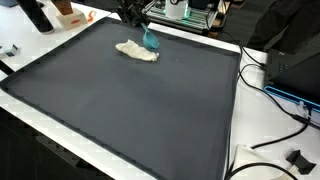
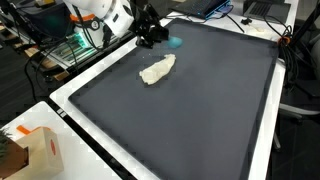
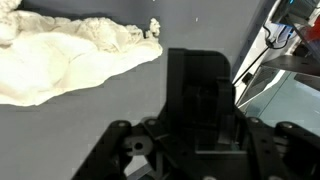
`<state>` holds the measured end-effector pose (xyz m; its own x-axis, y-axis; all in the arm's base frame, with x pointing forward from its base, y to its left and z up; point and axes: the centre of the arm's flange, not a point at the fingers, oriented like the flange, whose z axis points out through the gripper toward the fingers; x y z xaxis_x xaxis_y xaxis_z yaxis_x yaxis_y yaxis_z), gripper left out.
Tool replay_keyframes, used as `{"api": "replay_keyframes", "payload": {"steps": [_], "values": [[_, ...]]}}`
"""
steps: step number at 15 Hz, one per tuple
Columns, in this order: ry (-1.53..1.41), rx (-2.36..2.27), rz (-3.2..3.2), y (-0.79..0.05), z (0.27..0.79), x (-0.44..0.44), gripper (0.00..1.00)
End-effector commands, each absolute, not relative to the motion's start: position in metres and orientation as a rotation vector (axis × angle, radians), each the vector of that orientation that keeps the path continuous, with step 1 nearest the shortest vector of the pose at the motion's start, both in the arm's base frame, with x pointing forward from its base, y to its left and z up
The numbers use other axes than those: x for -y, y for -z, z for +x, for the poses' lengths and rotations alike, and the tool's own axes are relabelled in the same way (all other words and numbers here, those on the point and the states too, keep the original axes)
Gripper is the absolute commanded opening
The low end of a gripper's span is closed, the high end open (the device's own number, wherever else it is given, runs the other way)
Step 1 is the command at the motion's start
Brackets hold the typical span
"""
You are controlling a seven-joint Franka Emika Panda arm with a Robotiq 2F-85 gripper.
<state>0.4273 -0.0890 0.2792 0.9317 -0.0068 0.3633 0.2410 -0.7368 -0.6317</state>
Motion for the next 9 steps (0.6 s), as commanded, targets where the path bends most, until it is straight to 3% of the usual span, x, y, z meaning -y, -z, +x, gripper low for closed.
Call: {"api": "replay_keyframes", "payload": {"steps": [1, 9], "values": [[0.458, 0.078, -2.342, -0.292, 0.422, 0.09, 0.27], [0.399, -0.163, -2.326, -0.313, 0.413, 0.099, 0.27]]}}
